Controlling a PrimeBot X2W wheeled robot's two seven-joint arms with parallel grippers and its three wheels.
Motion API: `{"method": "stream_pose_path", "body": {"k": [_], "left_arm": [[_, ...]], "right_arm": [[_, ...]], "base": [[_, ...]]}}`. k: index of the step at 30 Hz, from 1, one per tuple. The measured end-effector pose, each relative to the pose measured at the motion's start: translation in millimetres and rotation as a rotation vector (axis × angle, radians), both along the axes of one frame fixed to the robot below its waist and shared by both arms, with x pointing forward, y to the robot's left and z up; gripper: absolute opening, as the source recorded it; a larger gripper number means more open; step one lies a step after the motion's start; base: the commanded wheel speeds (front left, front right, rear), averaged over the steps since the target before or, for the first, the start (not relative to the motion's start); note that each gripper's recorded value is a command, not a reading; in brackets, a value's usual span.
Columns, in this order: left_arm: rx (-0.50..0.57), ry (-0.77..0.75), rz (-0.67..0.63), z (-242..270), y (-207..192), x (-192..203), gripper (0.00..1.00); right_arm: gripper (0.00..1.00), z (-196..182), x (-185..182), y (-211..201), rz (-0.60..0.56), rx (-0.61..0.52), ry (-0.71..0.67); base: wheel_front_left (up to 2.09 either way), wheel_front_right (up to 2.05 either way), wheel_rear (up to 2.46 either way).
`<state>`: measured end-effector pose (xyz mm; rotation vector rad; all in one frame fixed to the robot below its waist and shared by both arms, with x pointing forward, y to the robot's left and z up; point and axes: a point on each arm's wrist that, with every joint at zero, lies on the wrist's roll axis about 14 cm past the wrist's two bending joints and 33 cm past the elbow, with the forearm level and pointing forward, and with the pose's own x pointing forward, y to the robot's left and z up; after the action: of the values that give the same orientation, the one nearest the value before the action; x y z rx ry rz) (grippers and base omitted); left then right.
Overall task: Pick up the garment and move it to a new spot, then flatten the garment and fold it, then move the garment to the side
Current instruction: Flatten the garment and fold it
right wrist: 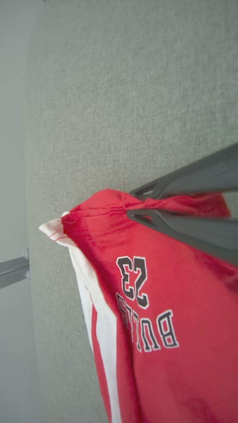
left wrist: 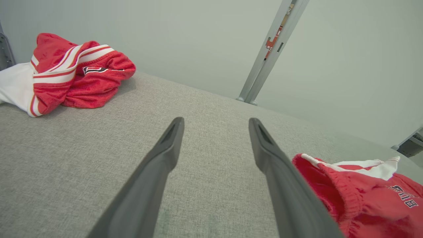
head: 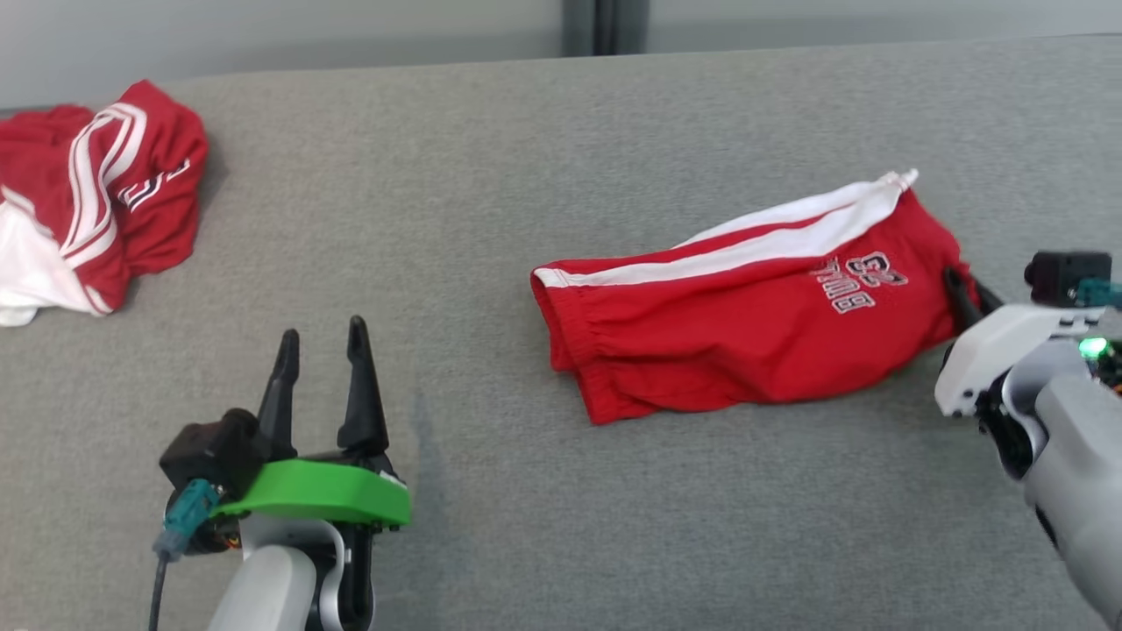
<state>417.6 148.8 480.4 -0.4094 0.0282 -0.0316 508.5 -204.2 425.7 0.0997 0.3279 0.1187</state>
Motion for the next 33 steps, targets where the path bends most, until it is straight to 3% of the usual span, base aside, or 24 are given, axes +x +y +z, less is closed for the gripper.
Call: {"method": "stream_pose_path", "body": {"k": [7,15,19,24,33], "left_arm": [[0.007,-0.002,-0.086,-1.3,-30.1,-2.2,1.00],[0.011,-0.010,-0.118,1.0,-40.4,-7.5,1.00],[0.012,-0.005,-0.109,-0.3,-37.1,-11.4,1.00],[0.008,-0.009,-0.086,1.9,-31.3,-15.3,1.00],[0.004,-0.027,-0.053,8.7,-20.8,-21.1,1.00]], "right_arm": [[0.00,3.0,-37.4,-39.5,-0.133,0.047,-0.028],[0.00,15.5,-47.1,-39.7,-0.150,0.047,-0.088],[0.00,33.4,-32.5,-1.8,-0.069,0.062,-0.150],[0.00,67.6,-16.7,74.7,0.097,0.115,-0.234],[0.00,103.5,-26.3,173.9,0.345,0.162,-0.294]], "base": [[0.00,0.00,0.00],[0.00,0.00,0.00],[0.00,0.00,0.00],[0.00,0.00,0.00],[0.00,0.00,0.00]]}}
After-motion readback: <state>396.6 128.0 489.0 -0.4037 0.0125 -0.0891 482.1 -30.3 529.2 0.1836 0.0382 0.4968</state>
